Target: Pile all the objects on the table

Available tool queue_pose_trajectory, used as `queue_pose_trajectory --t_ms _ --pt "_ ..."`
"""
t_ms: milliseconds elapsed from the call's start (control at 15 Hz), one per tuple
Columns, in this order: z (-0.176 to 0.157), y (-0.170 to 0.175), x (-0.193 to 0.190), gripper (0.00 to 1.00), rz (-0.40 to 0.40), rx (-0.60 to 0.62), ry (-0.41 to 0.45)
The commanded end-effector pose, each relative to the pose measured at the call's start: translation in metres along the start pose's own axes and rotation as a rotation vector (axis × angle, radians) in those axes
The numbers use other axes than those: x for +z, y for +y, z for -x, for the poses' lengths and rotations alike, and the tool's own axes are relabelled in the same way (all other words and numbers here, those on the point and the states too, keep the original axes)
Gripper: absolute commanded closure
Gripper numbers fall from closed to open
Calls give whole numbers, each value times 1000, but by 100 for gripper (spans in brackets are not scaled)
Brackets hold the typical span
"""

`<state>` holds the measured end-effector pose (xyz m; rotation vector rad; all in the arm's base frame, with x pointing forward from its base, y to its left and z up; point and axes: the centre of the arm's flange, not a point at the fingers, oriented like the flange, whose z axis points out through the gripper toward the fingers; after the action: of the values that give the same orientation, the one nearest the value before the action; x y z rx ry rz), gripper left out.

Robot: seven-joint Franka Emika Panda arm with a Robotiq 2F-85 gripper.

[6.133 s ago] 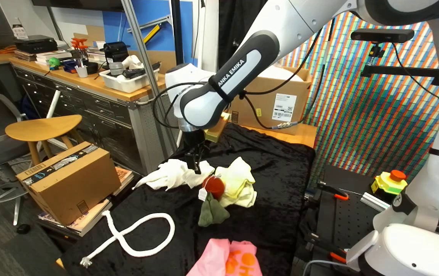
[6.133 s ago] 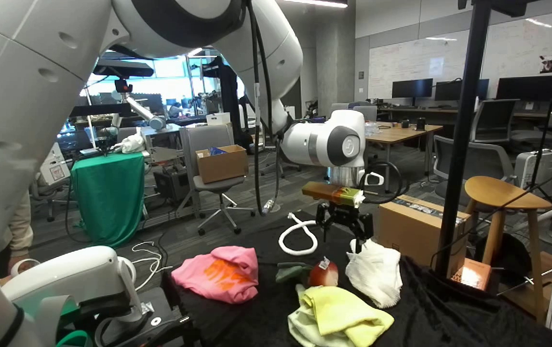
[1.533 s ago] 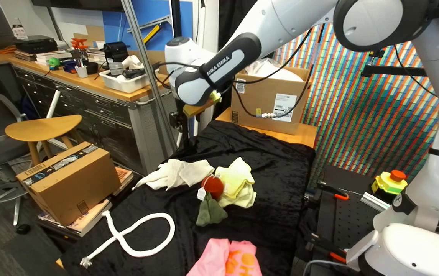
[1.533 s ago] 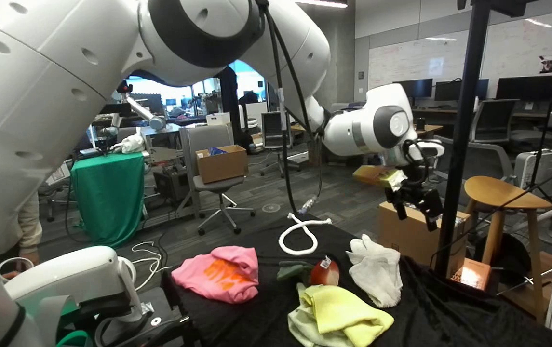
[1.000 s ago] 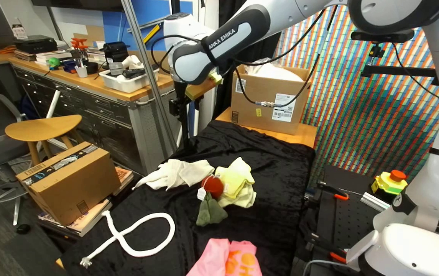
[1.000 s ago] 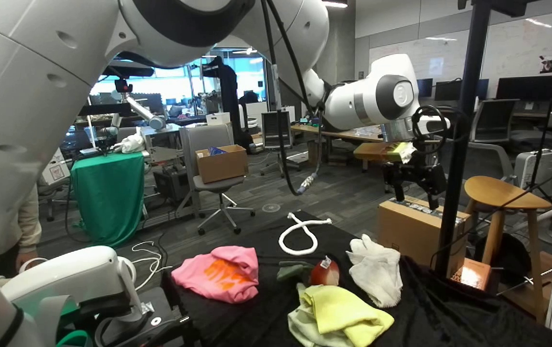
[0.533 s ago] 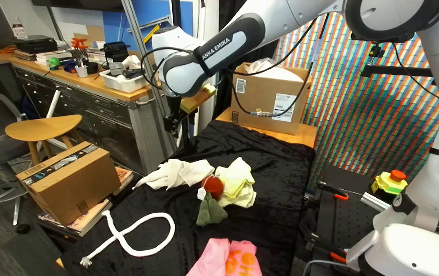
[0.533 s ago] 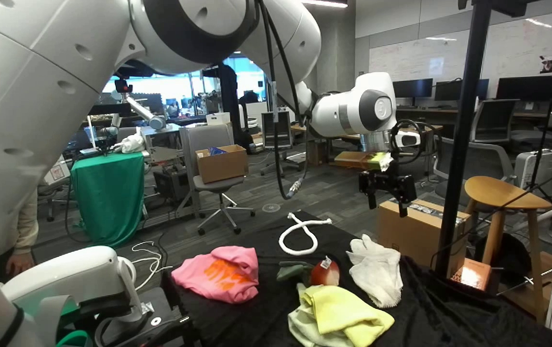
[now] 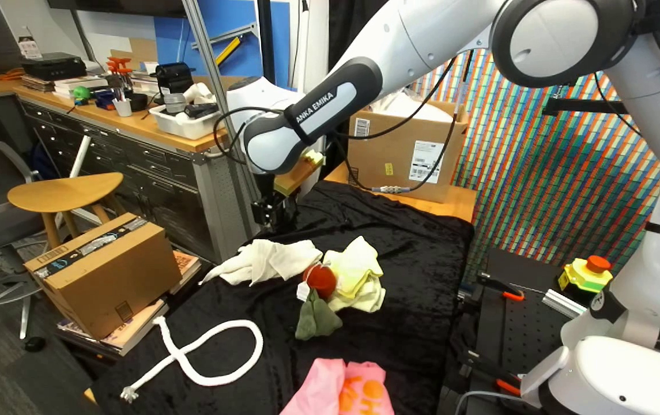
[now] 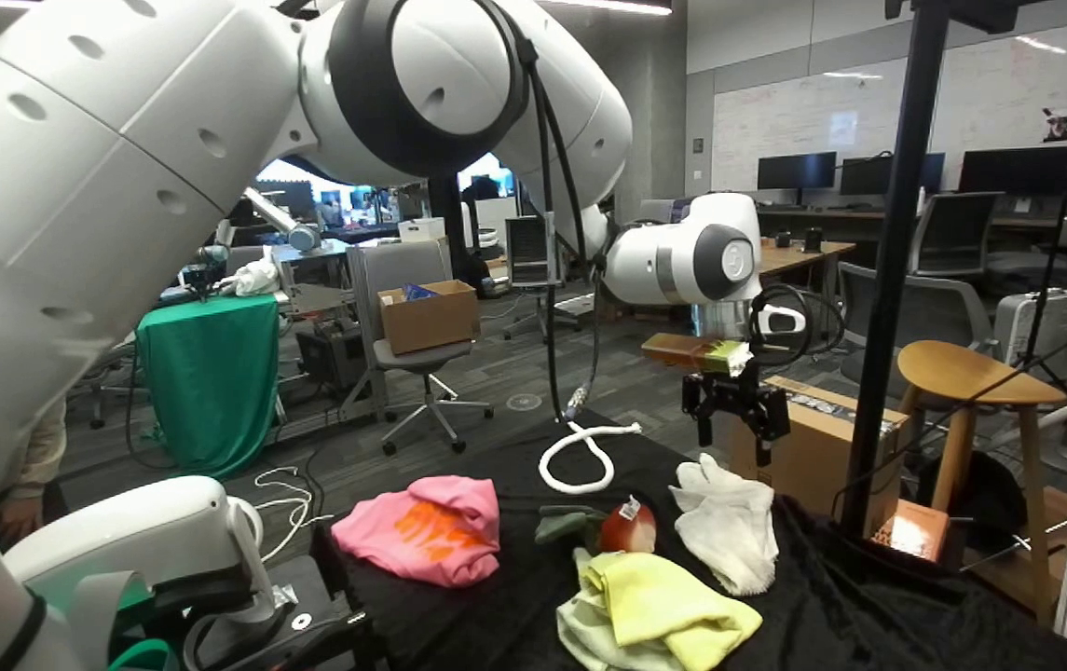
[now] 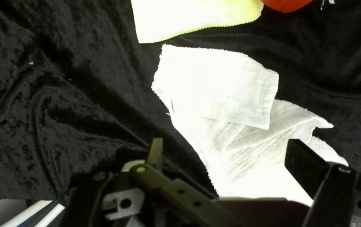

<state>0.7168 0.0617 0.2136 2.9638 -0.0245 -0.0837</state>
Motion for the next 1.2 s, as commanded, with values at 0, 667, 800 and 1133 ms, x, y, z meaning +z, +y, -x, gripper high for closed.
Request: queue_pose_trajectory --t_ms 0,667,800,1133 --pt "-15 -9 10 0 -18 -27 -30" --pt "-25 -36 33 0 -39 -92 -77" --pt "-32 -37 33 0 -40 -106 -88" --pt "-55 -29 5 0 -34 -84 48"
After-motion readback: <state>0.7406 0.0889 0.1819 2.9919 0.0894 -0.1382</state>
